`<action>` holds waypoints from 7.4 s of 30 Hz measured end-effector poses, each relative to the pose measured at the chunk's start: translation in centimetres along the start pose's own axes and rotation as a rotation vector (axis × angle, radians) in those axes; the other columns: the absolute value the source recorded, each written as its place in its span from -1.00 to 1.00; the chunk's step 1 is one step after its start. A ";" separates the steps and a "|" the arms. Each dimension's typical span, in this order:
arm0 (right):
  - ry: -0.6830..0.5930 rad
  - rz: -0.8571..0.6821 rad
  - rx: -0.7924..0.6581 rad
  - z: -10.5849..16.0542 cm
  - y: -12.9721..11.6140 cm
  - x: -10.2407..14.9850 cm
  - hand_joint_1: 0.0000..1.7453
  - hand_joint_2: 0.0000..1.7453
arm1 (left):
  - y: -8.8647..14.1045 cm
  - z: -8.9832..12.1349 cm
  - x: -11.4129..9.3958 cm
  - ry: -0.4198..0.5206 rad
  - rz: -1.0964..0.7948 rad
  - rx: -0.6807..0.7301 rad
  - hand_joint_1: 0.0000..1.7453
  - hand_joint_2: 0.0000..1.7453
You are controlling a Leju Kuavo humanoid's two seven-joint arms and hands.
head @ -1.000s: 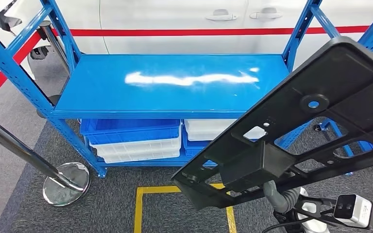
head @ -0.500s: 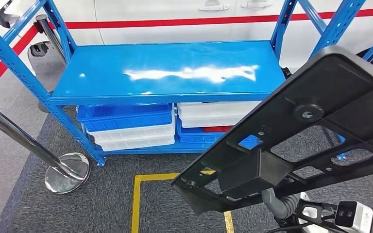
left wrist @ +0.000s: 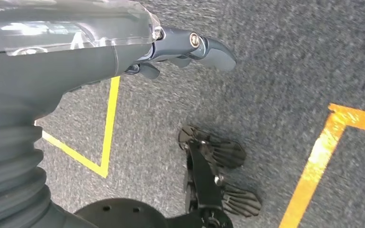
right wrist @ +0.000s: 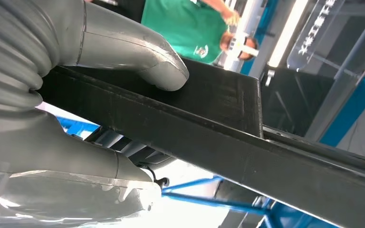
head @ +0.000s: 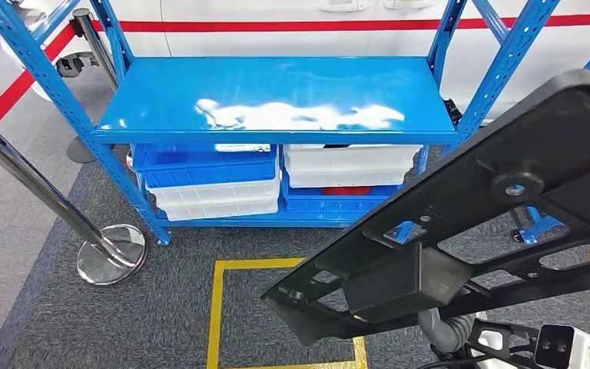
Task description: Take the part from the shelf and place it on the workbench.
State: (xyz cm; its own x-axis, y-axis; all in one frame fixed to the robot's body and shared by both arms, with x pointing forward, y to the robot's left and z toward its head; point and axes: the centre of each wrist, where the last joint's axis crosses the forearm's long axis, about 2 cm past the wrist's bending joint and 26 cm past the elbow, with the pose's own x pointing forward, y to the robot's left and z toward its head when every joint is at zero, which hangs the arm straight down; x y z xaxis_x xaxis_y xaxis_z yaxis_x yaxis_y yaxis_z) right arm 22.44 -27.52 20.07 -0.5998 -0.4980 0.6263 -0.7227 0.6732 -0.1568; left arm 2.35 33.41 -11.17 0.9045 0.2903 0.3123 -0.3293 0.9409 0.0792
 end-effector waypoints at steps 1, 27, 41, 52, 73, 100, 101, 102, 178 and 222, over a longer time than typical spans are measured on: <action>0.000 0.001 -0.001 0.0 0.0 0.0 0.90 1.00 | 0.0 0.0 0.0 0.001 0.000 0.000 -1.00 1.00; -0.047 0.065 -0.002 -1.9 -0.4 0.0 0.90 1.00 | -0.3 0.0 0.1 0.016 -0.013 -0.001 -1.00 1.00; -0.066 0.200 0.030 -2.8 1.8 2.3 0.90 1.00 | -0.3 -0.1 0.6 0.006 0.080 0.059 -1.00 1.00; -0.080 0.186 0.002 -3.2 2.7 1.7 0.90 1.00 | -0.2 -0.1 0.6 -0.047 0.072 0.120 -1.00 1.00; -0.115 0.160 -0.044 -3.8 0.5 0.7 0.90 1.00 | 2.9 -0.5 2.4 -0.117 0.017 0.178 -1.00 1.00; -0.088 0.204 -0.112 -3.4 3.0 0.8 0.90 1.00 | 5.0 -0.6 3.5 -0.124 -0.005 0.169 -1.00 1.00; -0.085 0.212 -0.108 -3.6 3.2 0.7 0.90 1.00 | 4.9 -0.6 3.5 -0.122 -0.006 0.165 -1.00 1.00; -0.080 0.220 -0.103 -3.7 3.4 0.6 0.90 1.00 | 4.8 -0.6 3.5 -0.118 -0.006 0.160 -1.00 1.00; 0.021 0.235 -0.016 -2.3 4.2 -0.4 0.90 1.00 | 4.2 -0.2 1.7 0.042 0.076 0.256 -1.00 1.00; 0.024 0.196 0.105 -4.1 4.1 -2.5 0.90 1.00 | 2.4 -0.4 2.2 0.041 0.097 0.173 -1.00 1.00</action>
State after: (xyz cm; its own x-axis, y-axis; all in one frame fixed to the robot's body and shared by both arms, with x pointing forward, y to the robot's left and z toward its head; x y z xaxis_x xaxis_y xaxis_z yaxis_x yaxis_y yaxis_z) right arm 22.36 -21.25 20.99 -0.7244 -0.3493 0.5943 -0.6260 0.6943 -0.3550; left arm 3.72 36.36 -10.69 0.8752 0.3887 0.2880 -0.4543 0.8651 0.2127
